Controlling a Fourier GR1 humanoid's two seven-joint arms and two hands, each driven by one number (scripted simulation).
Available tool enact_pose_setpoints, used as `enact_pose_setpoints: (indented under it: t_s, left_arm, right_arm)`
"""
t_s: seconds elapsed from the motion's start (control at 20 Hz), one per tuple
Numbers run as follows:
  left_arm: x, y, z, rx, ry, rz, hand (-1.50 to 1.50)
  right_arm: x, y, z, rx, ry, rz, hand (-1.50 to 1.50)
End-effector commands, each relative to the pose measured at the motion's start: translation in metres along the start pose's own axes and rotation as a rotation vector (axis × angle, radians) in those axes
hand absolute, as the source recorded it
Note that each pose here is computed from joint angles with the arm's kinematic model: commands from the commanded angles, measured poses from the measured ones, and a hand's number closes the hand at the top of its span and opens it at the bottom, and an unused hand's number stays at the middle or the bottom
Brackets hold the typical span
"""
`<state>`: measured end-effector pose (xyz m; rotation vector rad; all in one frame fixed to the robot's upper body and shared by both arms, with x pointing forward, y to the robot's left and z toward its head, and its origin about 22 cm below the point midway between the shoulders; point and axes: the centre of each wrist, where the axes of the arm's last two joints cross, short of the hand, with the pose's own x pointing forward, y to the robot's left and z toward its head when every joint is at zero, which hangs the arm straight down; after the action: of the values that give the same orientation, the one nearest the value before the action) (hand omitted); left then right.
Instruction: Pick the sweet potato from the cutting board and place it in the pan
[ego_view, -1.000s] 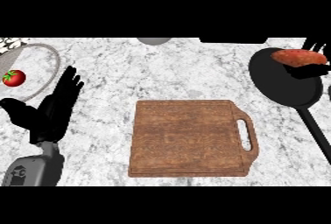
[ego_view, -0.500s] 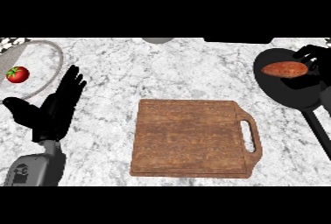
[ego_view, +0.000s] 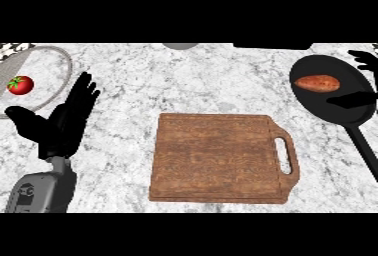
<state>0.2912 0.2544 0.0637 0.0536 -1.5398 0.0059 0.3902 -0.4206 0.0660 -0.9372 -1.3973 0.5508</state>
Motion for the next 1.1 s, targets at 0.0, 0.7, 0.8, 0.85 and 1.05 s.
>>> enact_pose_setpoints:
  t_s: [0.0, 0.7, 0.8, 0.85, 1.05]
  left_arm:
    - [0.0, -0.002, 0.005, -0.002, 0.002, 0.005, 0.0]
    - [-0.01, 0.021, 0.015, 0.035, 0.001, -0.006, 0.0]
    - [-0.013, 0.004, 0.012, 0.04, 0.003, 0.007, 0.0]
    - [0.001, 0.008, 0.019, 0.026, -0.003, 0.0, 0.0]
    - [-0.007, 0.019, 0.015, 0.032, 0.013, -0.01, 0.0]
  right_arm:
    - [-0.014, -0.022, 0.003, -0.091, -0.033, -0.2, -1.5]
    - [-0.116, -0.117, 0.077, -0.053, -0.099, -0.709, -1.5]
    - [-0.126, -0.111, 0.088, -0.041, -0.118, -0.725, -1.5]
    - [-0.137, -0.124, 0.102, -0.036, -0.108, -0.698, -1.5]
    - [-0.138, -0.119, 0.102, -0.07, -0.108, -0.676, -1.5]
